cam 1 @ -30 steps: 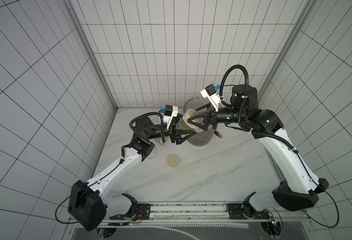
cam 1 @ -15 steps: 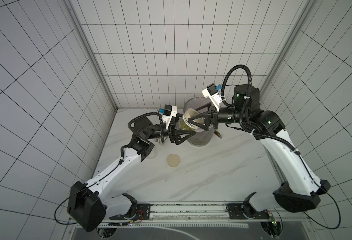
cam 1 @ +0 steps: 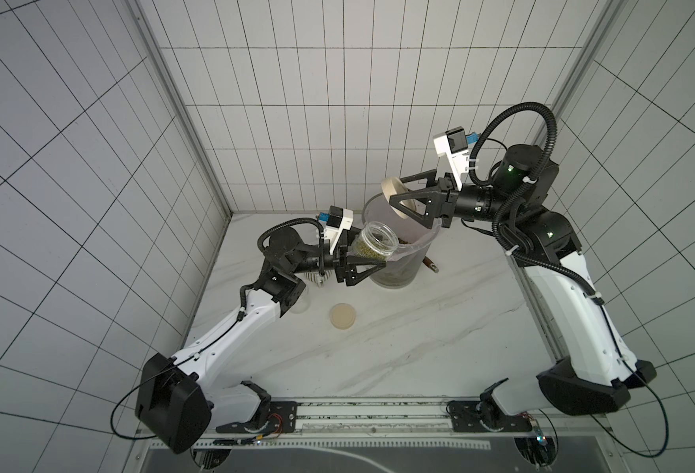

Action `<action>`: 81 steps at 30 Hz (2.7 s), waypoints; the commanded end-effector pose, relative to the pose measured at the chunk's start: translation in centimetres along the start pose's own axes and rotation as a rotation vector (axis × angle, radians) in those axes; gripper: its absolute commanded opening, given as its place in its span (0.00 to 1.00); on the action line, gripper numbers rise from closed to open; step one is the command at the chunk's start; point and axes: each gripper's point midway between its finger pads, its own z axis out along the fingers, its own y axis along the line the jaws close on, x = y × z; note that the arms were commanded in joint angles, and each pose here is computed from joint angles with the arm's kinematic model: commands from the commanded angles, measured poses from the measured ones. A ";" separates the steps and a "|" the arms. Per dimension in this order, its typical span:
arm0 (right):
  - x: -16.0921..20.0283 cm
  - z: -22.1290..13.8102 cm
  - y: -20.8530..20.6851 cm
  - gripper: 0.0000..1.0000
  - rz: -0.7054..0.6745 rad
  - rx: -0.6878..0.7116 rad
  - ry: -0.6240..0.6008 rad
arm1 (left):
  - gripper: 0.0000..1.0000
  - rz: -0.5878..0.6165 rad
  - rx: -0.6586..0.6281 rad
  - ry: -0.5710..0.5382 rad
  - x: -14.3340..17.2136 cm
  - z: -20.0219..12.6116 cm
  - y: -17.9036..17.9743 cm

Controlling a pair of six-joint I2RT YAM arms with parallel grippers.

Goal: Empty moldy mung beans from jars
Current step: Unscrew the lid from the jar, then place the lid at the center of the board, then pour the moldy mung beans from the jar into the trash bin.

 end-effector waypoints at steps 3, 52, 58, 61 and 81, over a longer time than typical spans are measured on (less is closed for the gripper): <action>-0.1 -2.5 -3.6 0.60 0.112 0.101 -0.038 | 0.24 0.043 0.008 -0.031 -1.4 -0.1 -0.5; 15.4 -12.9 -22.6 1.00 0.485 0.998 0.314 | 0.24 0.068 -0.114 0.018 -1.0 -0.1 6.3; 11.0 -9.8 -25.4 0.97 0.414 0.911 0.261 | 0.24 0.079 -0.115 0.014 -1.5 0.3 7.0; 9.4 -6.1 -24.0 0.92 0.363 0.687 0.225 | 0.24 0.080 -0.120 0.029 -1.3 0.5 7.6; 6.7 -1.6 -18.5 0.84 0.235 0.310 0.141 | 0.24 0.139 -0.262 0.280 3.6 3.6 19.4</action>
